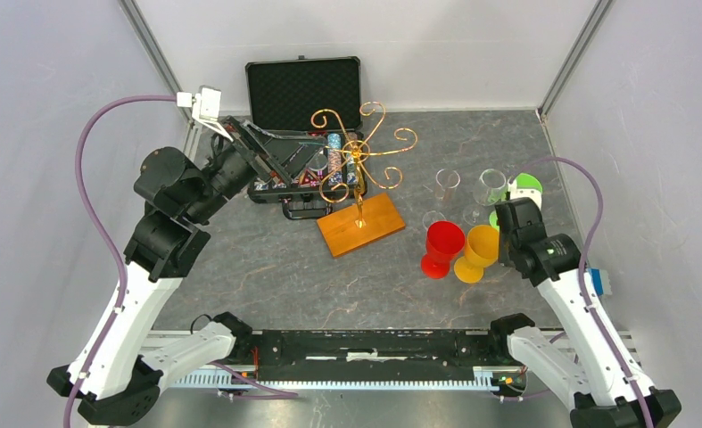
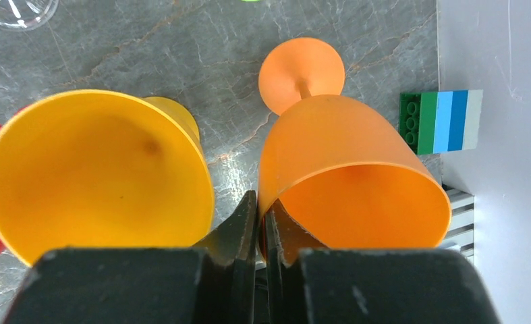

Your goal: Take the wine glass off the wine glass rack

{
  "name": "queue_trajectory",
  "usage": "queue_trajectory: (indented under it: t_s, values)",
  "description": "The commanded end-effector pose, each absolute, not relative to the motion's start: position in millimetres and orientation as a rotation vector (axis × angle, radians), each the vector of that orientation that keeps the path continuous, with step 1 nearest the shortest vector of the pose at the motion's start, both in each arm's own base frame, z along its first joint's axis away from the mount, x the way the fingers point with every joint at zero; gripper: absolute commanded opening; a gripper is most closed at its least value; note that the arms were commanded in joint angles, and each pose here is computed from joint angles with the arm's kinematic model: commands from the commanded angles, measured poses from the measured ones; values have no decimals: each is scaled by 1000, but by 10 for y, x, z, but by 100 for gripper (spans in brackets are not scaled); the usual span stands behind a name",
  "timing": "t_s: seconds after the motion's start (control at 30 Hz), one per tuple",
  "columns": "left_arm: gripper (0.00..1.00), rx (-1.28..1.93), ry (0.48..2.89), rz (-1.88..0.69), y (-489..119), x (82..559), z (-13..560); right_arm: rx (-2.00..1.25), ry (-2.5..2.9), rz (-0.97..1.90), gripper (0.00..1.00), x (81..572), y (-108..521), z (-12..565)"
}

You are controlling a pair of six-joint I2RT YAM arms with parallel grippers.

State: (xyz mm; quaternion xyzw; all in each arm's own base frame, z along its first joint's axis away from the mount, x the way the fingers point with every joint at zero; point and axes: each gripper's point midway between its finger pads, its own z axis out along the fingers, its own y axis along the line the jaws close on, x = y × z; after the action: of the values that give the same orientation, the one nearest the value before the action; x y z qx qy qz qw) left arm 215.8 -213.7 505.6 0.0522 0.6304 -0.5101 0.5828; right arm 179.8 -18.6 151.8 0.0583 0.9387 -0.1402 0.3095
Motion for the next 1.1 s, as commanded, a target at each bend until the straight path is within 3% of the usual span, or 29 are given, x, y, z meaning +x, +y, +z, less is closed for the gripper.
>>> queue_trajectory:
  t_s: [0.0,0.5,0.83,0.9,1.0,1.07]
  values:
    - [100,149,1436,-1151,-2091,2147,5110,97,2467,-315,10,1887,-146,1714]
    - [100,150,1432,-1101,-2003,2119,5090,160,2575,-159,10,2129,-212,1589]
    - [100,165,1448,-1028,-1919,2111,5037,302,2599,-224,29,2197,-447,1574]
    - [100,165,1450,-1027,-1924,2122,5030,312,2577,-232,22,2241,-484,1656]
    - [100,167,1453,-1031,-1940,2134,5025,334,2561,-250,0,2281,-538,1729]
    - [100,167,1453,-1030,-1943,2140,5026,338,2558,-225,0,2314,-528,1745]
